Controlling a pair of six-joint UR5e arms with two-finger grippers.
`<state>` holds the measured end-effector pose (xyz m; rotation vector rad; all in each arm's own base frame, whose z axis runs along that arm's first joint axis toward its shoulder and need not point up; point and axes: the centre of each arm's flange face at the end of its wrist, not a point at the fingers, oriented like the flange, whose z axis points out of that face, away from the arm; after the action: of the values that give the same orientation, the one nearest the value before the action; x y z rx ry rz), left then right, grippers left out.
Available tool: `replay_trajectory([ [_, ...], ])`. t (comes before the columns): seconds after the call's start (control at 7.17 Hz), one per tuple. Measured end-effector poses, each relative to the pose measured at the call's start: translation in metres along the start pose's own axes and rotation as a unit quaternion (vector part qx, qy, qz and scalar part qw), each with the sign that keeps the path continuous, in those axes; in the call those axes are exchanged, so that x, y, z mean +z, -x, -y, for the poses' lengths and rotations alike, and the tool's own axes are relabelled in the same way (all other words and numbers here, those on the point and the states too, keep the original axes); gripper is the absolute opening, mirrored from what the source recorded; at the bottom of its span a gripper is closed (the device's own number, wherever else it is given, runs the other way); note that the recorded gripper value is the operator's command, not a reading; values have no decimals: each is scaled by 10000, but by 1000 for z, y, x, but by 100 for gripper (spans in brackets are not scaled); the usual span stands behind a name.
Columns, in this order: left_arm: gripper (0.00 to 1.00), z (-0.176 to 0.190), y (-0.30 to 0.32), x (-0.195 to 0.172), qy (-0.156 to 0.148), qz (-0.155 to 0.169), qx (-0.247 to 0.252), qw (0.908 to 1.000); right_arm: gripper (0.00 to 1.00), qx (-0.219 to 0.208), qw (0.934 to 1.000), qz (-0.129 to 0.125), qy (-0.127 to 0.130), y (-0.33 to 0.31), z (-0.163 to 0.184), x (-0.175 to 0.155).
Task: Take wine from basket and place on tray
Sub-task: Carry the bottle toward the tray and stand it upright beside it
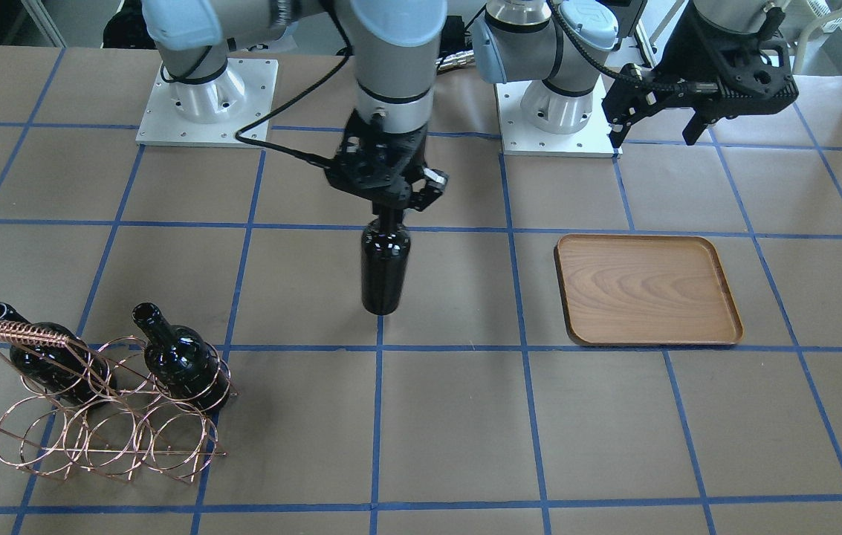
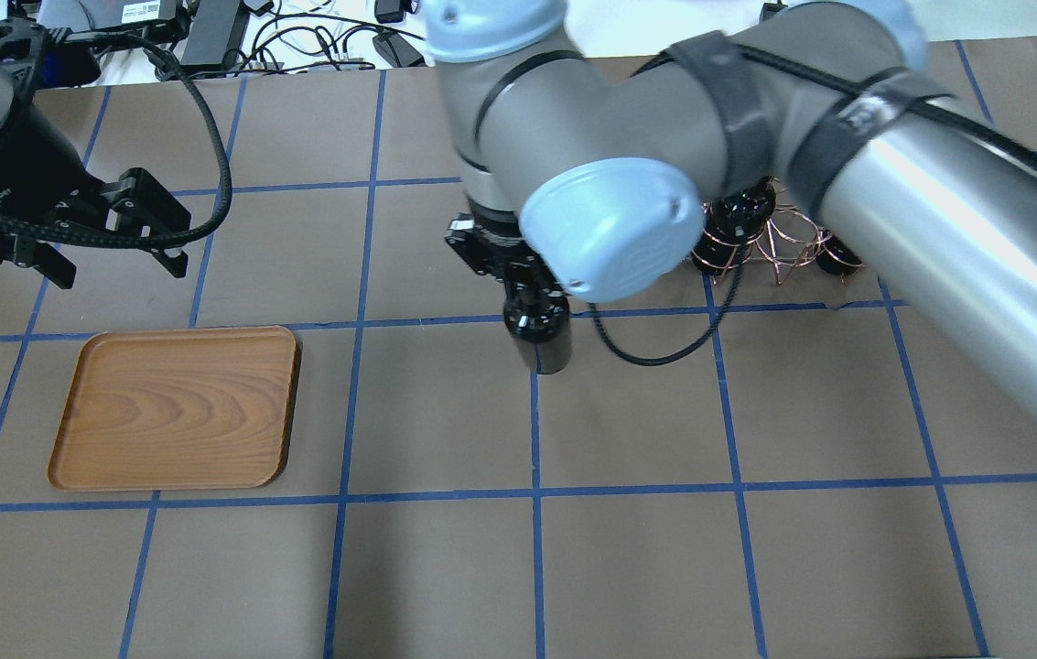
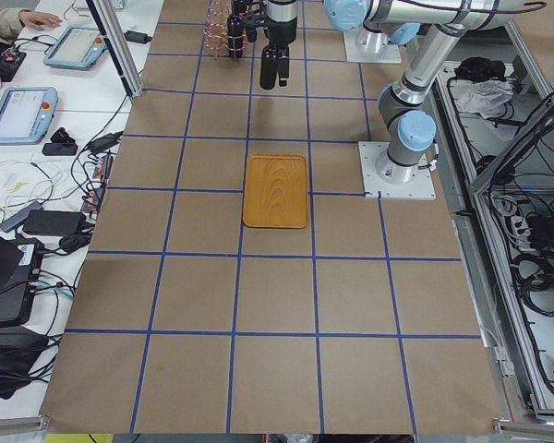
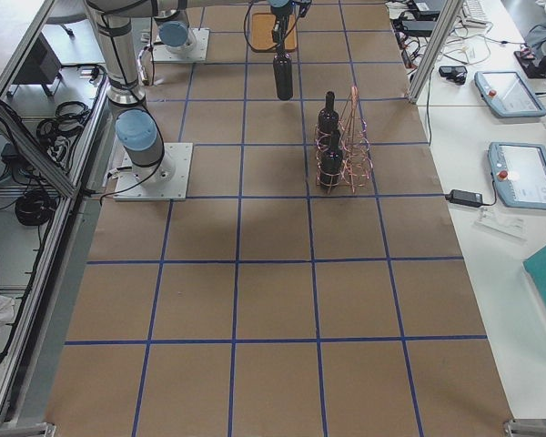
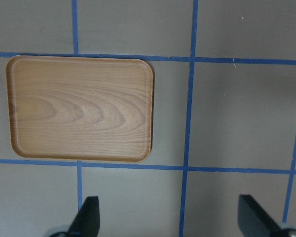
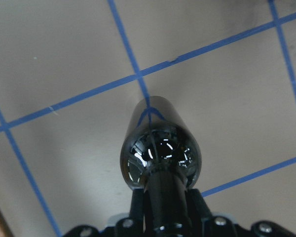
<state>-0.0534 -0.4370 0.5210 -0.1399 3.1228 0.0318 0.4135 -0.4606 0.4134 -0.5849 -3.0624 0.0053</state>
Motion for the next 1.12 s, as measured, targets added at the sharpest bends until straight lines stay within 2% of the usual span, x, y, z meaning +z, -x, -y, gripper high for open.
replay_trajectory([
  [0.28,100,-1,10,-3,-35,11,-115,9999,30,719,9966,310,252,63,-17,9],
  [0.56,100,1,23,-3,-21,72,-47,10000,33,1131,9911,556,418,82,-22,9],
  [0.7,100,3,31,-2,-4,95,32,9999,50,1191,9900,611,445,86,-23,9],
  [0.84,100,3,37,-2,7,104,56,9999,100,1196,9899,616,437,87,-25,10],
  [1.12,100,4,41,1,43,101,69,9999,100,1165,9908,588,360,89,-29,11],
])
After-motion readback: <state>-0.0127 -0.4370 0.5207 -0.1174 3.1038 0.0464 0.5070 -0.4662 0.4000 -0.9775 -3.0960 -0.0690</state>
